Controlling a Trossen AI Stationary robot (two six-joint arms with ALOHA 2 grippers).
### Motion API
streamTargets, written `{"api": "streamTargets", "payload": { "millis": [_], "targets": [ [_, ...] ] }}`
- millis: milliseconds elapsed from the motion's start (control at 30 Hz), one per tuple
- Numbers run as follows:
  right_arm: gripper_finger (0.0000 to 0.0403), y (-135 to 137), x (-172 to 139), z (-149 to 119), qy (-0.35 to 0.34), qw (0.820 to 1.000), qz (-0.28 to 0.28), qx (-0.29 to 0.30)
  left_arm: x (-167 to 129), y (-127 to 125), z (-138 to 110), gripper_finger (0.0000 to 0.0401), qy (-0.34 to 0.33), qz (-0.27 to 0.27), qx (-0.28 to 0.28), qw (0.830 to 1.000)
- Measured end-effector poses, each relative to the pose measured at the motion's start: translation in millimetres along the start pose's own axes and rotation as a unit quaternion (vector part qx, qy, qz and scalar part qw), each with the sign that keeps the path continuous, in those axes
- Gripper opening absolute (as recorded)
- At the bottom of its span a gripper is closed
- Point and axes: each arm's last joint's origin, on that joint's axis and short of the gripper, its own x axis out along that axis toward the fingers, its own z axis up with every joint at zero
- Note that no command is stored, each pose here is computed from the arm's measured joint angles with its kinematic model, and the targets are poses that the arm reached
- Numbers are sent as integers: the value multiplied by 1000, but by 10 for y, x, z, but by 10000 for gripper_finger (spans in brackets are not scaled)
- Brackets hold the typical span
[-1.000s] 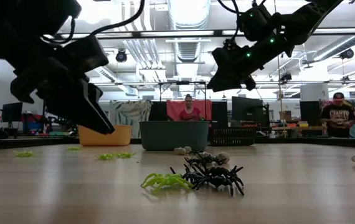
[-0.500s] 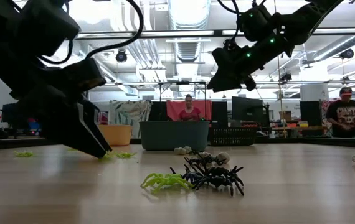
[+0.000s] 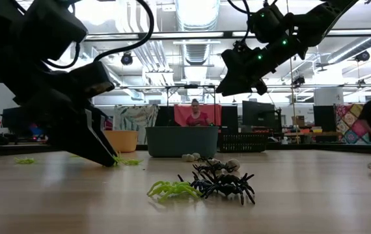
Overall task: Sort Halloween decoration
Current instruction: Put the green spider toy into the blue bin
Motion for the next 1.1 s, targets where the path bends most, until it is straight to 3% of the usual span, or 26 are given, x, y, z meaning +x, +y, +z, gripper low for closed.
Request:
{"api": "streamTargets", "payload": {
  "millis": [500,833,1100],
  "targets": [
    [133,22,-3,-6,1,1000,5,0,-57,-4,23,6,6,-23,10,1000],
    [123,48,-96,38,-2,1000,10,-3,-381,66,130,1,8,-28,18,999],
    [122,176,-321,117,-14,998,37,-41,-648,137,400,0,-64,-15,20,998]
  ]
}}
